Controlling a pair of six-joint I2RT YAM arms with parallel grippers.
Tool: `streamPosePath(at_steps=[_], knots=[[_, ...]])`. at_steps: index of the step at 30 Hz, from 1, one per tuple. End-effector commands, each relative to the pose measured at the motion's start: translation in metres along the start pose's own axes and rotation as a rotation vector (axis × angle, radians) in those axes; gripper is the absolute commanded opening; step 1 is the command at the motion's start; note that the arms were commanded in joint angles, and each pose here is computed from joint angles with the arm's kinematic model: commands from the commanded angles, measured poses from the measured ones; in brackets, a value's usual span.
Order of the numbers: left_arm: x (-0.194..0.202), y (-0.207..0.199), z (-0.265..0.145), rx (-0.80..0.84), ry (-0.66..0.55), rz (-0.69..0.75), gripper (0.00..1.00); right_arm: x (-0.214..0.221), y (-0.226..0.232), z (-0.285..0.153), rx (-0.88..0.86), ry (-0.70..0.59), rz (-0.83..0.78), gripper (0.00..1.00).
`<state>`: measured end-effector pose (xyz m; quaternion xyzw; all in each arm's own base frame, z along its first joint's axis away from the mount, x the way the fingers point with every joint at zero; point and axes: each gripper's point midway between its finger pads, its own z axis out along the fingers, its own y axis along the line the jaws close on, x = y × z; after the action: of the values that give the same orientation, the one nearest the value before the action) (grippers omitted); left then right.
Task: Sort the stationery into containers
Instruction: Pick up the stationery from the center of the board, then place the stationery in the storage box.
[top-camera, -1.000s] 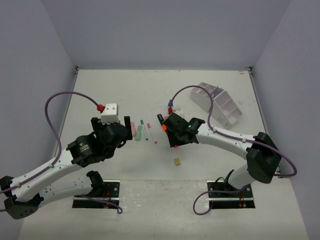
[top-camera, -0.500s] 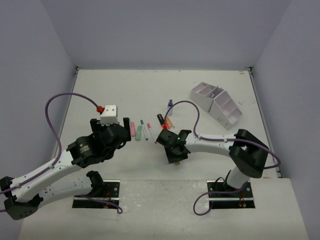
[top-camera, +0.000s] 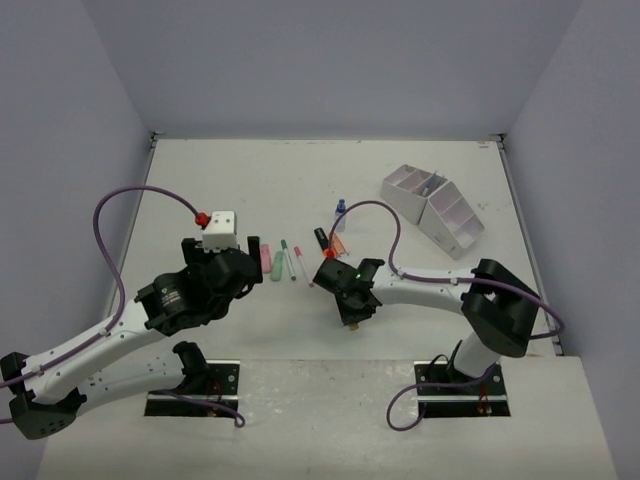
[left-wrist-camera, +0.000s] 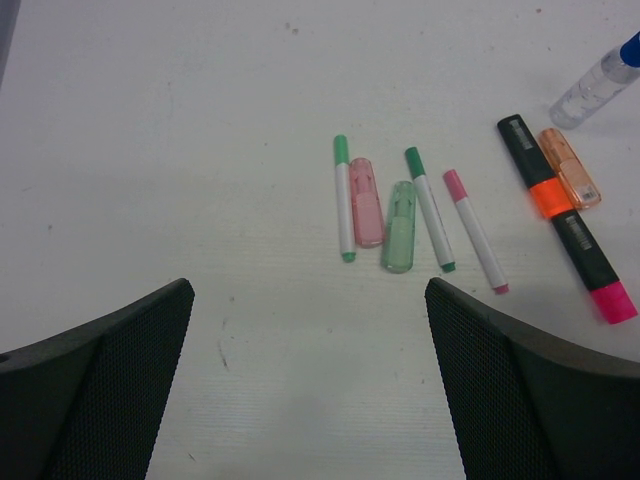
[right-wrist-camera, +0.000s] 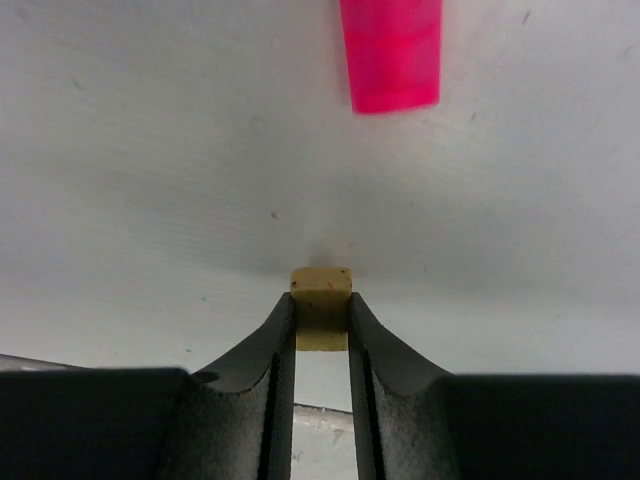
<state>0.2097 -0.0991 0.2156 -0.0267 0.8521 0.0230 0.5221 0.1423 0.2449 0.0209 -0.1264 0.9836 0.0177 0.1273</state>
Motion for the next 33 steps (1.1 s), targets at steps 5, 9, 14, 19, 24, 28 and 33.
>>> streamPosePath(at_steps=[5, 9, 14, 19, 24, 28, 33], knots=[[-0.005, 0.002, 0.002, -0.009, -0.03, -0.012, 1.0, -0.201, -0.088, -0.107, 0.064, -0.494, 0.241, 0.0], [-0.004, 0.001, 0.003, -0.01, -0.03, -0.008, 1.0, -0.27, -0.172, -0.114, 0.212, -0.57, 0.413, 0.01], [-0.003, 0.002, 0.003, -0.007, -0.03, -0.008, 1.0, -0.332, -0.222, -0.1, 0.201, -0.611, 0.541, 0.03], [-0.002, -0.003, 0.005, 0.006, -0.024, 0.007, 1.0, -0.357, -0.248, -0.085, 0.246, -0.618, 0.565, 0.04], [0.0, -0.005, 0.007, 0.002, -0.017, 0.02, 1.0, -0.345, -0.26, -0.065, 0.286, -0.569, 0.584, 0.06], [0.0, -0.005, 0.007, 0.007, -0.019, 0.018, 1.0, -0.336, -0.265, -0.056, 0.31, -0.552, 0.587, 0.1], [0.0, -0.005, 0.007, 0.013, -0.018, 0.014, 1.0, -0.327, -0.269, -0.054, 0.324, -0.546, 0.595, 0.15]])
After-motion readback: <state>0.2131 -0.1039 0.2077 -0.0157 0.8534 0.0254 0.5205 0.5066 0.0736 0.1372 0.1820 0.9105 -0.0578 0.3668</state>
